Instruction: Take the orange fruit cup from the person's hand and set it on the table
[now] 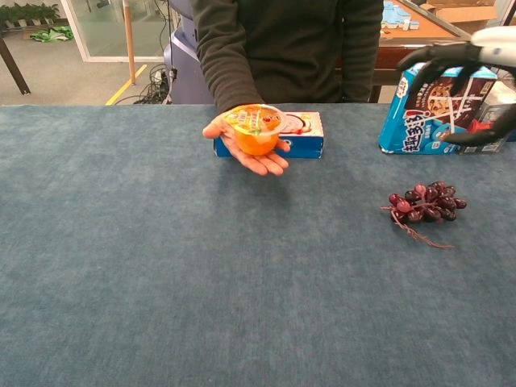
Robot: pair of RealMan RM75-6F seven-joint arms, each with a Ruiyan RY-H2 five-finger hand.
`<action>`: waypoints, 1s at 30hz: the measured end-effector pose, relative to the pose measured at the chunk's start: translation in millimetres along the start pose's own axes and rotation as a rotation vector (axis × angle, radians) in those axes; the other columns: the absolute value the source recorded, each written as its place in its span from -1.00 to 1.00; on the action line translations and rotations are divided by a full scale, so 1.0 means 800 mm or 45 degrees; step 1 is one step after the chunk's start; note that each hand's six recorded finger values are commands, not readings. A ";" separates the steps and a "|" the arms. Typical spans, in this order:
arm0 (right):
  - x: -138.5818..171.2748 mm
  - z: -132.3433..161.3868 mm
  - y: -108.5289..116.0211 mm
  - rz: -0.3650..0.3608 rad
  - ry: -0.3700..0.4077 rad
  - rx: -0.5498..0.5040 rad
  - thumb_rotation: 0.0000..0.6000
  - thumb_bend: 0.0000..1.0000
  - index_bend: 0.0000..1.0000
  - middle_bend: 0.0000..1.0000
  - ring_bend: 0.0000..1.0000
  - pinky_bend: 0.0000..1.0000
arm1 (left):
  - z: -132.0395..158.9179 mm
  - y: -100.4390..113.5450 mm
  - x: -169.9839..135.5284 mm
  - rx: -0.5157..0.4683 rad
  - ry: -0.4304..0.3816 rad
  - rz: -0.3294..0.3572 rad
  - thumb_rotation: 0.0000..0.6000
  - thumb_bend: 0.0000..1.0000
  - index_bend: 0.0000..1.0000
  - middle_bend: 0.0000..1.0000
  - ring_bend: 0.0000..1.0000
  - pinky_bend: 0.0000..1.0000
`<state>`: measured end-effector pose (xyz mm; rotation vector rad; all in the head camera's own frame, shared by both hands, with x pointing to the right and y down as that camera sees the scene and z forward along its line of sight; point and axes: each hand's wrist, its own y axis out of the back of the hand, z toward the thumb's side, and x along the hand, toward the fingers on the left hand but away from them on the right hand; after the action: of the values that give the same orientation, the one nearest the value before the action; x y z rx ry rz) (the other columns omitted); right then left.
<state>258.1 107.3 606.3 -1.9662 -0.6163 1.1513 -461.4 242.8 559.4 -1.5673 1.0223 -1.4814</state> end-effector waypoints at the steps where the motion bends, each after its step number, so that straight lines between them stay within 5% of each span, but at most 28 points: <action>1: -0.009 0.006 0.000 0.008 0.012 -0.002 1.00 -0.52 -0.86 -0.62 -0.78 -0.52 | 0.000 0.000 0.000 0.000 0.000 0.001 1.00 -0.60 -0.45 -0.56 -0.65 -0.49; 30: -0.177 0.110 -0.024 0.127 0.159 0.017 1.00 -0.67 -0.91 -0.72 -0.87 -0.63 | -0.006 0.001 -0.004 0.013 0.029 -0.003 1.00 -0.60 -0.45 -0.56 -0.65 -0.49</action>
<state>112.8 49.7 667.5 -2.0594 -0.4491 1.0796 -466.5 245.5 557.8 -1.5482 1.0242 -1.5072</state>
